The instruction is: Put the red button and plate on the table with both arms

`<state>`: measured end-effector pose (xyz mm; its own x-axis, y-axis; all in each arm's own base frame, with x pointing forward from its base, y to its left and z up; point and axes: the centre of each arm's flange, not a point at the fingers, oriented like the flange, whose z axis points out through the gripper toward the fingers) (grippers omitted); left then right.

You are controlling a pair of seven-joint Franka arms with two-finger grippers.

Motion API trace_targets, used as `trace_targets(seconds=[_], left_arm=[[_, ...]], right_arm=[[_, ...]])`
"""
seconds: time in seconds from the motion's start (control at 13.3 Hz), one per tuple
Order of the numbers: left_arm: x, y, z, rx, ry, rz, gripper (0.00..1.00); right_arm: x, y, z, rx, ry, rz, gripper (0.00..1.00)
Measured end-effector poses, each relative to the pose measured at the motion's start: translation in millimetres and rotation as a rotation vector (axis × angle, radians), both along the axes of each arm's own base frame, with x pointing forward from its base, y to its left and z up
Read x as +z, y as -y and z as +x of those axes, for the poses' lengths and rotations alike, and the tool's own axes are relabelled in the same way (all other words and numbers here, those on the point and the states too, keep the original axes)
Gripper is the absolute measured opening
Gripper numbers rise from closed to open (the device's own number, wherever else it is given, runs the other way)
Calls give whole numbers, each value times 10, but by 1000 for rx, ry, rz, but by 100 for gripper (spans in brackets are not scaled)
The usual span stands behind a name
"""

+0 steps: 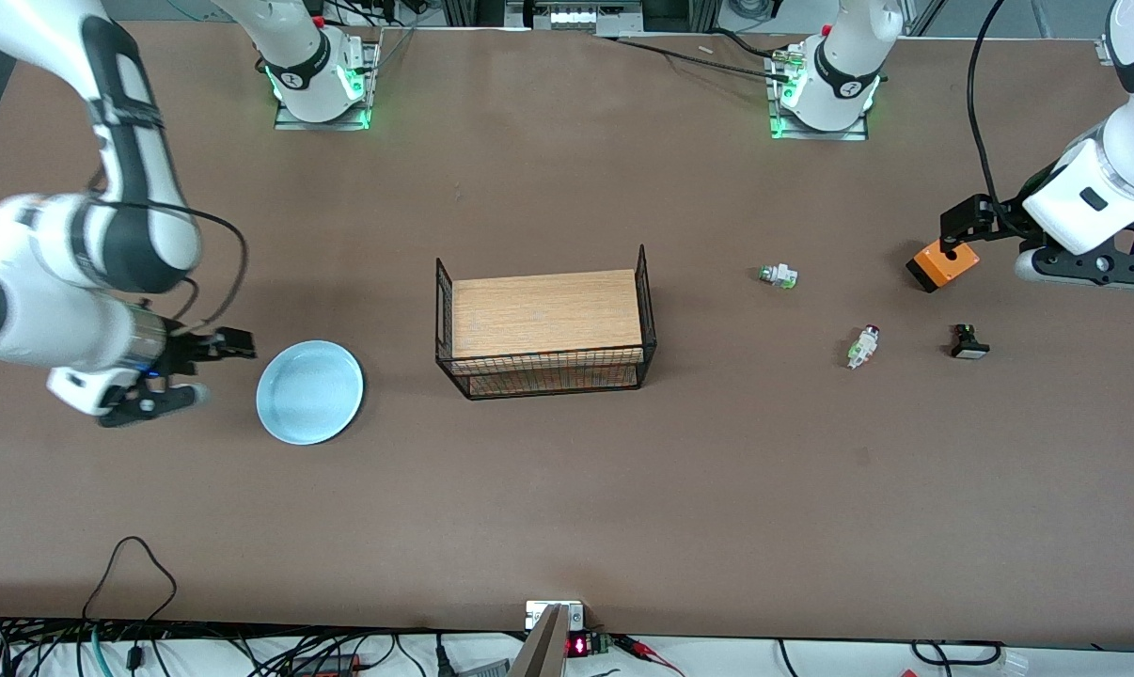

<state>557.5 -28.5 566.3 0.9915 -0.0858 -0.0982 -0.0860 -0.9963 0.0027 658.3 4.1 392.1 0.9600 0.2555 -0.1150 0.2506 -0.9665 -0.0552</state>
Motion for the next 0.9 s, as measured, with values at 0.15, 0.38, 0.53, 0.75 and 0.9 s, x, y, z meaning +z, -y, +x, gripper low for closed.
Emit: trace_targets(seconds=[0.15, 0.38, 0.53, 0.75, 0.9], left_arm=[[2, 1, 0, -1, 0, 0, 100], [3, 1, 1, -1, 1, 0, 100], [4, 1, 1, -1, 1, 0, 100], [5, 1, 1, -2, 1, 0, 100], [4, 0, 2, -2, 1, 0, 100]], right_arm=[[398, 98, 5, 15, 33, -54, 100], [1090, 103, -59, 20, 41, -72, 100], [1588, 93, -189, 17, 39, -69, 100], [2182, 58, -486, 7, 46, -63, 100], [2354, -17, -697, 19, 30, -57, 100]])
